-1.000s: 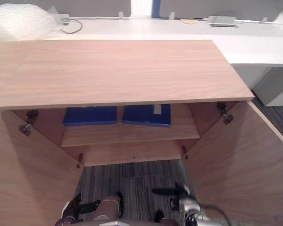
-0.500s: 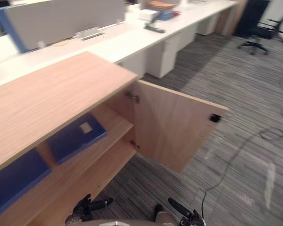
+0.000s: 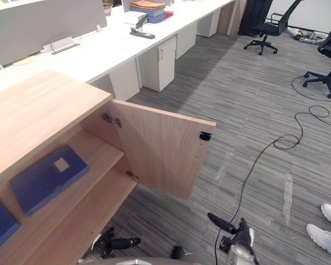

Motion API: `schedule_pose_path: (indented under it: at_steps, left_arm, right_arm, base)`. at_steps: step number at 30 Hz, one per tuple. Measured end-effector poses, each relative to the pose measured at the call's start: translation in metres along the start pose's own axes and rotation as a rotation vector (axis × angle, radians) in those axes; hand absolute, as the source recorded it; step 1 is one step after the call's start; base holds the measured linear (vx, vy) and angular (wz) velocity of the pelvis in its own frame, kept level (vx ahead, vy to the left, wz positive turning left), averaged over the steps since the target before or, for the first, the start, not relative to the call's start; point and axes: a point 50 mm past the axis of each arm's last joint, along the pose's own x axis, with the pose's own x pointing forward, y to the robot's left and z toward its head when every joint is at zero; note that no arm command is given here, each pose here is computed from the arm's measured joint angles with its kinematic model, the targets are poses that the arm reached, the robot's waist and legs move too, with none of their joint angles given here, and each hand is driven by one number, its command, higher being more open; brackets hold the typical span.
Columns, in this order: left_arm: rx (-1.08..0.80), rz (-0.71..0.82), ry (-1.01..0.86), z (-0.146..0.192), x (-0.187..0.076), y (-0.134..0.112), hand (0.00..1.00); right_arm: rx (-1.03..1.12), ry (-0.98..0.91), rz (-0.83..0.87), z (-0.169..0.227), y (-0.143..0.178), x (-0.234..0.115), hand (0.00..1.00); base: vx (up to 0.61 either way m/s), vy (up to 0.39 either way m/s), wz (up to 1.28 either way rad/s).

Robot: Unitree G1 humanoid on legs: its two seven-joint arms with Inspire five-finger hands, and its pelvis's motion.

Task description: Walk over to the cabinet, pick up the folder, carry it to the office cabinet, place the folder inside the office cabinet, then close the office cabinet door

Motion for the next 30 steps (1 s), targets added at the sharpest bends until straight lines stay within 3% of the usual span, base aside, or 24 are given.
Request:
schedule_pose_path:
  at_steps: [6, 20, 26, 30]
  left_arm:
    - [0.026, 0.015, 0.014, -0.007, -0.002, 0.008, 1.00]
    - [0.064, 0.014, 0.027, -0.012, -0.003, 0.019, 1.00]
    - [0.062, 0.012, 0.027, -0.013, -0.003, 0.018, 1.00]
    - [0.042, 0.014, 0.020, -0.013, -0.003, 0.018, 1.00]
  right_arm:
    - [-0.079, -0.147, 0.009, 0.041, -0.004, 0.010, 1.00]
    - [-0.278, -0.455, 0.219, 0.146, 0.070, 0.008, 1.00]
    - [-0.309, -0.476, 0.247, 0.173, 0.084, 0.010, 1.00]
    - [-0.330, -0.440, 0.217, 0.182, 0.078, 0.018, 1.00]
  base:
    - [0.08, 0.045, 0.14]
    - [-0.06, 0.027, 0.09]
    - [-0.01, 0.002, 0.12]
    - [-0.02, 0.028, 0.15]
